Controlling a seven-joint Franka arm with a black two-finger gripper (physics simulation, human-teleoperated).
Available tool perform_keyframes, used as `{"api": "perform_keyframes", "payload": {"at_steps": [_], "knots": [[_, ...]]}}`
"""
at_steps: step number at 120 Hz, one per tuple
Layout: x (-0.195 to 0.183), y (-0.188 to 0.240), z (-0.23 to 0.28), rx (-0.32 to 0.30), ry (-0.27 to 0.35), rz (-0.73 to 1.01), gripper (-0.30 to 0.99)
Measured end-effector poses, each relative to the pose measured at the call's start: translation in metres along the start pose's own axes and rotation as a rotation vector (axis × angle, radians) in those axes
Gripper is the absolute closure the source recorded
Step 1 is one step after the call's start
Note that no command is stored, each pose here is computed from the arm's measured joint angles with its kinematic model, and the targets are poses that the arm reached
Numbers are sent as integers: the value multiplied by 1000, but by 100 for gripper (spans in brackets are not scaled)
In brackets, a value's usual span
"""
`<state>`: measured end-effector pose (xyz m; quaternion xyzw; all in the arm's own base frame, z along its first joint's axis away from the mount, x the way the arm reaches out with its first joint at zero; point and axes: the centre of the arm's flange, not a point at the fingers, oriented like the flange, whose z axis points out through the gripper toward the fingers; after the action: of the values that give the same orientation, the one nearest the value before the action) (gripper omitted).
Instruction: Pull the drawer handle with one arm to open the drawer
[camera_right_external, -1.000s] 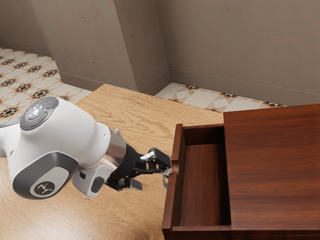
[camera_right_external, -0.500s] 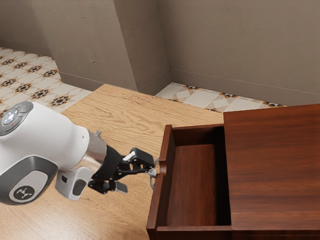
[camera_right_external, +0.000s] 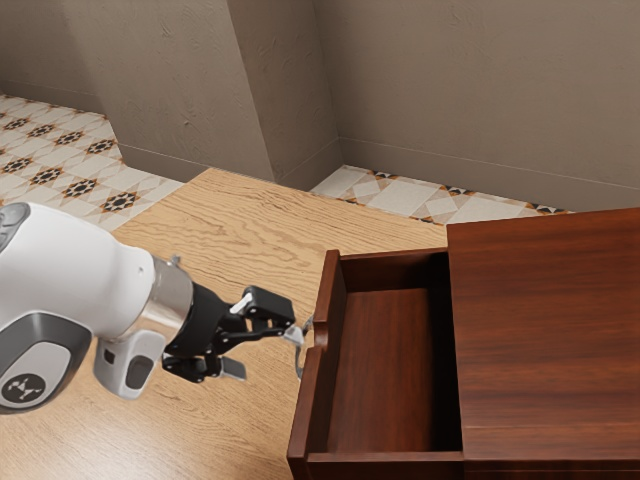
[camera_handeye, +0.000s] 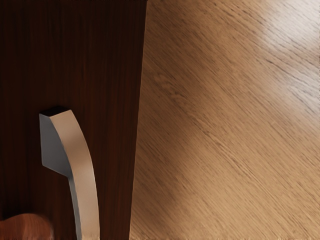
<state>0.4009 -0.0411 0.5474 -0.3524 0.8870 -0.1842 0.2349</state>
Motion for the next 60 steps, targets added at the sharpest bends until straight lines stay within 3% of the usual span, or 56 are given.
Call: {"api": "perform_keyframes", "payload": {"at_steps": [42,51,60], "knots": [[-15,-28,-40,11,-35,-4,0],[-29,-38,-53,-19,-43,-34,0],[-48,-49,-61,-86,-53,-80,0]]}}
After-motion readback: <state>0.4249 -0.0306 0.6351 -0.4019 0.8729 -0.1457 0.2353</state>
